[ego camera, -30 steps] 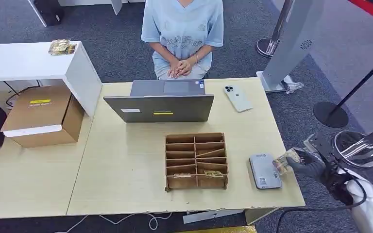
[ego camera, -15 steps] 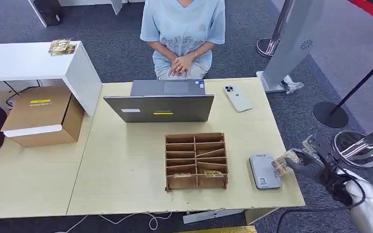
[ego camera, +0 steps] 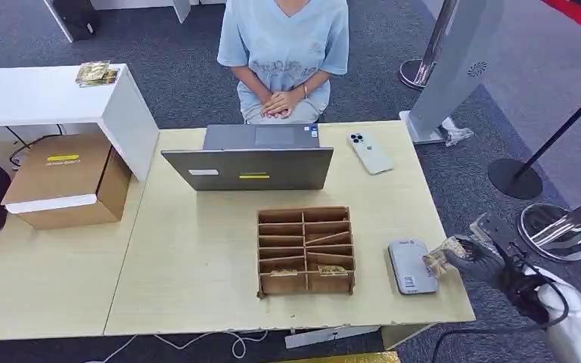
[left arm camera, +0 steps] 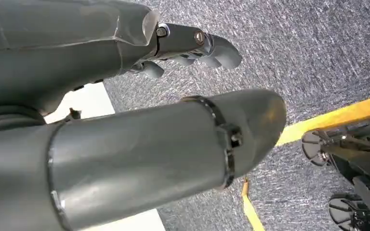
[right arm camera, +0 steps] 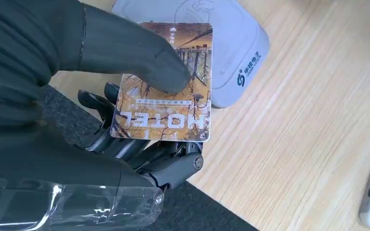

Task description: Pass the card to the sensor for recognition and then transmit it.

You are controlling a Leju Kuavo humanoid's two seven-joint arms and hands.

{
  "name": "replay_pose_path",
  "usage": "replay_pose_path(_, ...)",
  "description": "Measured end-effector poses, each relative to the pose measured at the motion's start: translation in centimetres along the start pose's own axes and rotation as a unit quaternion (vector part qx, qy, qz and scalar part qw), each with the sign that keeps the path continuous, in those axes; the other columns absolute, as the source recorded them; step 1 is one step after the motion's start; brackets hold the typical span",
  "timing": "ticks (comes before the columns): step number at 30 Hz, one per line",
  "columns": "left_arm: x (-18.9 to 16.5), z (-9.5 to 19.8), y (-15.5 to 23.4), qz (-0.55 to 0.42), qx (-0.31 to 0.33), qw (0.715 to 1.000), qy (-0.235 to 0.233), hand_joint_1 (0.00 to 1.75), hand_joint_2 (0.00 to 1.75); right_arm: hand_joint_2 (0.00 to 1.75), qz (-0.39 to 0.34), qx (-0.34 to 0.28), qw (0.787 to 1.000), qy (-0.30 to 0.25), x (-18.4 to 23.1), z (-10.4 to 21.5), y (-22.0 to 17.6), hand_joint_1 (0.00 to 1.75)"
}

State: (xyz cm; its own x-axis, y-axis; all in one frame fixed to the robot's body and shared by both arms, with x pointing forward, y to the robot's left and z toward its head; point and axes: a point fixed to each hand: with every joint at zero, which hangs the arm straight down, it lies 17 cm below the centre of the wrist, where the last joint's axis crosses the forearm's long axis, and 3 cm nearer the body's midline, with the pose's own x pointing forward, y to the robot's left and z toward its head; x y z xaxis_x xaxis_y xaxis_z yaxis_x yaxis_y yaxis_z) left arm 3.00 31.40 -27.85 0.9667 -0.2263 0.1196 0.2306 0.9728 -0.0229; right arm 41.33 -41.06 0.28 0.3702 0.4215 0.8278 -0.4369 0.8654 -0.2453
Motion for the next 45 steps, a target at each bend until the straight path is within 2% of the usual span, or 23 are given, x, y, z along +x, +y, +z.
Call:
replay_pose_path(21,0.0,0.0,-0.1,0.0,-0.004,1.0,-0.001,0.0,0.0,1.75,0.024,0.019,1.0,0.001,0.7,-0.9,1.0,1.75)
replay_pose_path(45,0.0,0.0,-0.1,0.0,-0.003,1.0,-0.001,0.0,0.0,1.75,0.051,0.023,0.998,0.026,-0.5,-1.8,1.7,1.75)
